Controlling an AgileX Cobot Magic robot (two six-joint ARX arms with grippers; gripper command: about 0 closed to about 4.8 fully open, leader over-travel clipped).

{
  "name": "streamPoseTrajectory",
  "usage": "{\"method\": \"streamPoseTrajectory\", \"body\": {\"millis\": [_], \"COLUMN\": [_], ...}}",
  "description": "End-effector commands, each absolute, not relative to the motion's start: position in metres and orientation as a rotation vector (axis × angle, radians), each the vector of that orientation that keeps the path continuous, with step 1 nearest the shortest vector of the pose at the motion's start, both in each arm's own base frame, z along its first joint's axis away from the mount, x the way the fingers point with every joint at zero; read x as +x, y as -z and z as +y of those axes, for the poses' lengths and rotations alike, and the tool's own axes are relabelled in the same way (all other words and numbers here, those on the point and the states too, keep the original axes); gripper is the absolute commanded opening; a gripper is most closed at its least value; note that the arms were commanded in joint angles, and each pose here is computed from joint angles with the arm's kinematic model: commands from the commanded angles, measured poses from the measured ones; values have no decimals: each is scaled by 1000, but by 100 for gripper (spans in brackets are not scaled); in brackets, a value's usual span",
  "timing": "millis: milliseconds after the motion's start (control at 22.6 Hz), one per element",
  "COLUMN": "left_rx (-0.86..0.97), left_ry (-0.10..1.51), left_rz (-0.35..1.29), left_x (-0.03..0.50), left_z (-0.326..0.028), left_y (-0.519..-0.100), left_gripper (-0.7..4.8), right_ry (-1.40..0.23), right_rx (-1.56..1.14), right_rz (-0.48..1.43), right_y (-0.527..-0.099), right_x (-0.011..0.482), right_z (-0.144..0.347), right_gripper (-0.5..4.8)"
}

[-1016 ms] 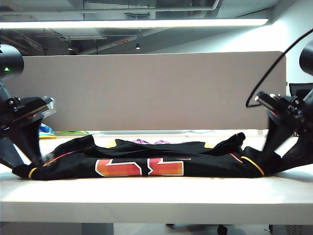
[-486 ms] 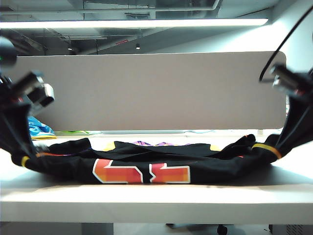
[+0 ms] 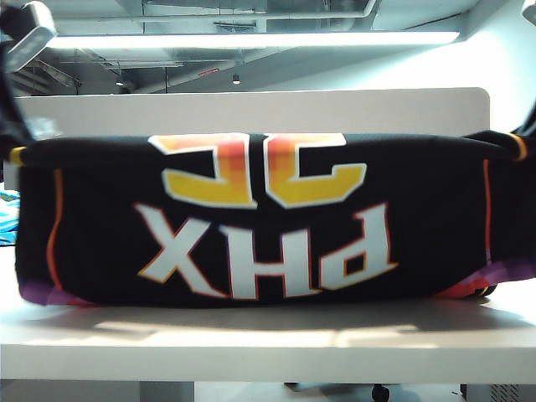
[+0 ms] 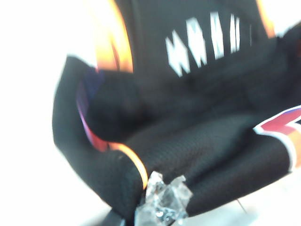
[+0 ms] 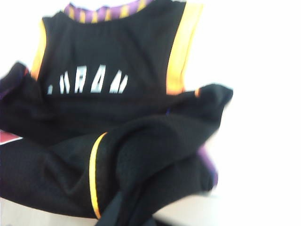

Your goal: Fold the bottom side of the basketball jersey horizontally towards the center, about one-third of the way, and then fold the bottom of the basketball jersey up towards the top, creating a neat rectangle.

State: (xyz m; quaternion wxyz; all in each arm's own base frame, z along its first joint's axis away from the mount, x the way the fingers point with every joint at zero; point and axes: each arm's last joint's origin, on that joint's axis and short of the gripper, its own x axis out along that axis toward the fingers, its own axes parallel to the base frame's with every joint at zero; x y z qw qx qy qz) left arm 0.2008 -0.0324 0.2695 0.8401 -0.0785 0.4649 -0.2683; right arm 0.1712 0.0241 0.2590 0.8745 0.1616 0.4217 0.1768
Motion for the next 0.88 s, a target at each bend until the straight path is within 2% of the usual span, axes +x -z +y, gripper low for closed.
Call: {"method": "streamPoseTrajectory", "body": {"millis": [44,177,574,618,663,707,751,795,839,884], "left_rx": [-165,-193,-167,-163,-158,-152,-148,-142,-135,-125], "left_ry": [533,510,446,441,436,426,415,397,378,366], "left_rz": [810,758,706,691,678,659,658,660,660,659], "left_x": [231,259,339,346,352,361,364,365,366,366], "left_z": [-34,-35,-40,-40,-41,-41,-41,-41,-40,-40], "left_y": [-272,-264,-235,-233,-231,-228,-227,-227,-226,-227], "left_gripper": [-6,-6,-6,-4,13,180,257,310,335,337], "right_ry": [-344,-335,-331,-331,-334,-350,-352,-347,-345,-341], "right_rx": [366,412,400,399,400,406,411,415,416,419], "right_rz": [729,674,696,700,703,712,718,720,722,723], "right_y": [-263,-256,-246,-244,-242,-238,-236,-234,-234,-234], "right_x": [199,231,346,353,361,371,375,377,377,377], "right_z": [24,25,32,32,33,33,31,29,28,26], "right_gripper": [-5,-5,-5,-2,24,145,236,294,322,324]}}
